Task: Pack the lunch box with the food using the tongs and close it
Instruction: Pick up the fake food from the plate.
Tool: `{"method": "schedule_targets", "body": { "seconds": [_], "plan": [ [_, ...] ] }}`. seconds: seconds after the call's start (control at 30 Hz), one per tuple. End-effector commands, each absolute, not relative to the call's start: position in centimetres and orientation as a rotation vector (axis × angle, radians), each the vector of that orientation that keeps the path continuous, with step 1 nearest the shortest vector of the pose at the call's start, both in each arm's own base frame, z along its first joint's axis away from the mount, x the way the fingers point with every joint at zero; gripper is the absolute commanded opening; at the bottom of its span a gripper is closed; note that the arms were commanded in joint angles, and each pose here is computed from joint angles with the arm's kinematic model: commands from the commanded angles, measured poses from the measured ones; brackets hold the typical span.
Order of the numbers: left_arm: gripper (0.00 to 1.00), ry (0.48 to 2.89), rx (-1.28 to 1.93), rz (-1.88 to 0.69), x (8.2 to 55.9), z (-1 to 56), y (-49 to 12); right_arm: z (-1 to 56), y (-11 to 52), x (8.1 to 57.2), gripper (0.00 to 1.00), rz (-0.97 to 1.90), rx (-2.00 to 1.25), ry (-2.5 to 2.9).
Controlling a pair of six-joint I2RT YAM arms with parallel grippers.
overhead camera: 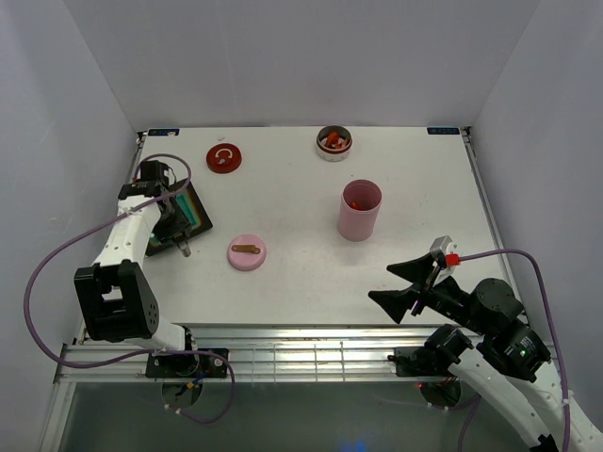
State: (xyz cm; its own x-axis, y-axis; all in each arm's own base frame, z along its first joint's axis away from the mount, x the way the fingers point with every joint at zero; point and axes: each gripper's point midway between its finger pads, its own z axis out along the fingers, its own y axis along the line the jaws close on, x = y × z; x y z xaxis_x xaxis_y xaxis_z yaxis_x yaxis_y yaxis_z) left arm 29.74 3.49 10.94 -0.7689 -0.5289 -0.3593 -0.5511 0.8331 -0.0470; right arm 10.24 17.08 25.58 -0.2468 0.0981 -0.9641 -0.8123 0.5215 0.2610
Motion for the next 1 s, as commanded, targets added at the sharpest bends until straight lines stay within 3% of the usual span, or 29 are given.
{"method": "schedule_targets", "body": {
  "seconds": [0.0, 0.4, 0.77, 0.97],
  "plan": [
    [0.40, 2.580, -0.779, 0.049, 31.3, 14.0, 3.7, 27.6, 16.9, 10.1, 0.91, 0.973, -0.624, 1.518],
    [0.27, 2.517, -0.731, 0.017, 31.9, 17.4, 3.6, 27.5, 16.9, 10.2, 0.90, 0.970, -0.619, 1.523],
    [0.03, 2.367, -0.650, -0.098, 32.8, 22.2, 2.4, 27.5, 16.9, 10.2, 0.90, 0.970, -0.622, 1.522],
    [0.01, 2.336, -0.518, -0.194, 33.5, 24.1, 0.0, 27.3, 17.0, 10.2, 0.91, 0.972, -0.625, 1.532]
  ]
}}
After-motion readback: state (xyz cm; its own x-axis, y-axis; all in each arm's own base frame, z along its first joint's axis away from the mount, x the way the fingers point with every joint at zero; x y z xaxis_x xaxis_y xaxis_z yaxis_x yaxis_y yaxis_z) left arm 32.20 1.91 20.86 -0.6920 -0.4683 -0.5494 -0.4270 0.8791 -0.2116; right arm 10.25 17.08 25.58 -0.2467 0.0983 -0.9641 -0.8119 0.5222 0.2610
